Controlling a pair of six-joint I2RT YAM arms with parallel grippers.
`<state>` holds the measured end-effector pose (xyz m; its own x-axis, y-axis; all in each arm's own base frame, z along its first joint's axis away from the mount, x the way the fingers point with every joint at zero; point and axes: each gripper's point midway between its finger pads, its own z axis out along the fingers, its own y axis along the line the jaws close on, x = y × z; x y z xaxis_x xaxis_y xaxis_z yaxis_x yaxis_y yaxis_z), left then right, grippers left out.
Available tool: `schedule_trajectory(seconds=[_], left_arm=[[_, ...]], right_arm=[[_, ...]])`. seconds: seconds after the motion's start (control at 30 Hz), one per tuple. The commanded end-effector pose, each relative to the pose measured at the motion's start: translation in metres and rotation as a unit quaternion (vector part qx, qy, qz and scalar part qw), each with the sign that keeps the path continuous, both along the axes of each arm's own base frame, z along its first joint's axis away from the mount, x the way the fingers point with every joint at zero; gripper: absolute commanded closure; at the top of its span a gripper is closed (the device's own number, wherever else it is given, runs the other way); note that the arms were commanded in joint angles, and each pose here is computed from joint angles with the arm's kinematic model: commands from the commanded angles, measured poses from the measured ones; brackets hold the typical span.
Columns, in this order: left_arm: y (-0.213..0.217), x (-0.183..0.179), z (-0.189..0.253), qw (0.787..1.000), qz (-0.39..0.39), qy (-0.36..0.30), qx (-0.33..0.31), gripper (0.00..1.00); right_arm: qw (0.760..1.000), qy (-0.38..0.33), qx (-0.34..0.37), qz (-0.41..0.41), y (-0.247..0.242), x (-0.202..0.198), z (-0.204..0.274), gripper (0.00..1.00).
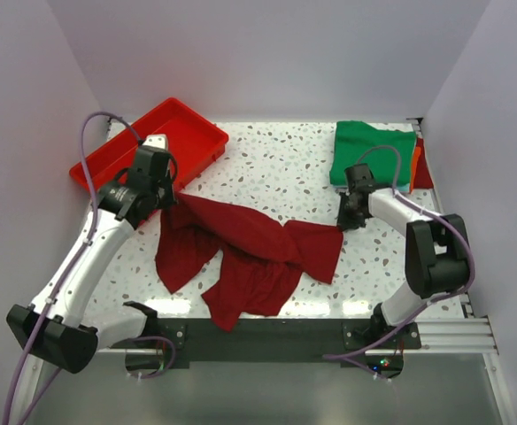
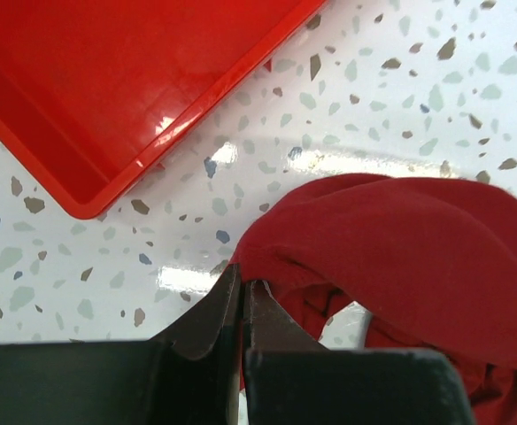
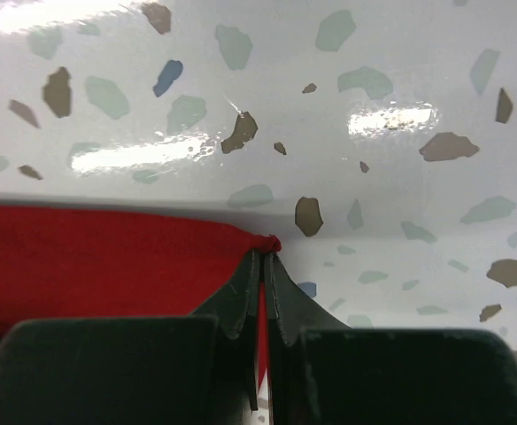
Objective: Fold and stack the t-shirts
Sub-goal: Flatten the tshirt out
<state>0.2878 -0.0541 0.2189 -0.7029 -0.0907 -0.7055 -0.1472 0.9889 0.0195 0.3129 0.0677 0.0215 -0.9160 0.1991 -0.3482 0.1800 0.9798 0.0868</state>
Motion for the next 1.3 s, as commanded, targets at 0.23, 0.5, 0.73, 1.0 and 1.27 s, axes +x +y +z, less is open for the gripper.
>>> schedule_trajectory(seconds=[0.23,0.5,0.73,1.0,1.27], left_arm=[[0.023,-0.005,0.141,0.973,0.037,-0.224,-0.037,1.00],[0.049,-0.037,0.200,0.935,0.062,-0.348,-0.042,1.00],[0.008,-0.021,0.191,0.941,-0.044,-0.328,-0.069,1.00],[-0.034,0.036,0.005,0.988,-0.132,-0.073,-0.037,1.00],[-0.031,0.085,-0.053,0.996,-0.090,-0.001,-0.020,0.30]], right_arm=[[0.982,-0.175,0.029,-0.069,-0.031,0.005,0.177,1.00],[0.948,-0.291,-0.014,-0.130,-0.071,-0.034,0.279,1.00],[0.919,-0.358,-0.043,-0.158,-0.090,-0.050,0.341,1.00],[0.928,-0.307,-0.130,-0.166,-0.120,-0.031,0.305,1.00],[0.954,-0.251,-0.079,-0.141,-0.102,-0.010,0.255,1.00]])
